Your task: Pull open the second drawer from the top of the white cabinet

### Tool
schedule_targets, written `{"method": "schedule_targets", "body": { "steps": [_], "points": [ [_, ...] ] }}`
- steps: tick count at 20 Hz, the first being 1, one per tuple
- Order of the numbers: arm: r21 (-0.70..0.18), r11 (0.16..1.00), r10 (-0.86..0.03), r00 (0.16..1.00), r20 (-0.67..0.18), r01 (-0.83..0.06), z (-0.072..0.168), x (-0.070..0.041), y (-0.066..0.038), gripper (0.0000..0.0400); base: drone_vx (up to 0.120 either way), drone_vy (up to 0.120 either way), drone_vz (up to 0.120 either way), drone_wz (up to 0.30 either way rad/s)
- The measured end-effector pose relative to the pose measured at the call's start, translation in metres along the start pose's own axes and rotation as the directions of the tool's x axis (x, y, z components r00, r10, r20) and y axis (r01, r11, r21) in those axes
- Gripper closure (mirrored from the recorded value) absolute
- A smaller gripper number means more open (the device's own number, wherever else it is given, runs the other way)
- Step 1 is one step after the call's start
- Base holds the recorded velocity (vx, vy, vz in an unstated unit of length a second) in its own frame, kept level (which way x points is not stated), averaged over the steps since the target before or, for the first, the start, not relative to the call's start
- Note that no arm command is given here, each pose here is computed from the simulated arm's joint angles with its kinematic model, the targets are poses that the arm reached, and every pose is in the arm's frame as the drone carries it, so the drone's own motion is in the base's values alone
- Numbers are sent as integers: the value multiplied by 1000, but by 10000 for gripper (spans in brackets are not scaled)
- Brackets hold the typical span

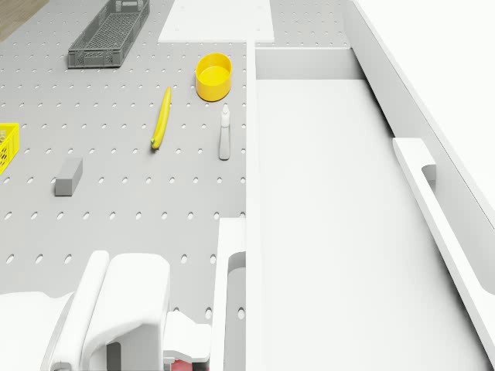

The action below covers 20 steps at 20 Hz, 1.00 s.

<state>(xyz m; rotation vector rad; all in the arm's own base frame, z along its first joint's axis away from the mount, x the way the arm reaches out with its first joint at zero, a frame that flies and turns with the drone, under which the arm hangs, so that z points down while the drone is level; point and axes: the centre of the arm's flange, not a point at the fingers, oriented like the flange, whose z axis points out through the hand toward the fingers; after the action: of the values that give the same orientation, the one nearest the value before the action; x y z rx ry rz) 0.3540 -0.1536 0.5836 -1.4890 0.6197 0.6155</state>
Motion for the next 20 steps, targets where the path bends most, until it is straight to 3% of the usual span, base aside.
{"method": "schedule_targets", "body": {
  "steps": [5,12,14,16,20],
  "points": [
    [3,1000,-3,1000,2,3,-9,1,0,114,0,40,0,0],
    [5,1000,-5,1000,3,5,-13,1,0,104,0,0,0,0],
    [3,999,50,999,-2,-50,-16,-8,-4,111,0,0,0,0],
    [-1,999,47,999,-7,-47,-16,-2,-1,64,0,0,0,0],
    [1,1000,25,1000,-2,-25,-15,-1,-1,87,0,0,0,0]
  ]
}}
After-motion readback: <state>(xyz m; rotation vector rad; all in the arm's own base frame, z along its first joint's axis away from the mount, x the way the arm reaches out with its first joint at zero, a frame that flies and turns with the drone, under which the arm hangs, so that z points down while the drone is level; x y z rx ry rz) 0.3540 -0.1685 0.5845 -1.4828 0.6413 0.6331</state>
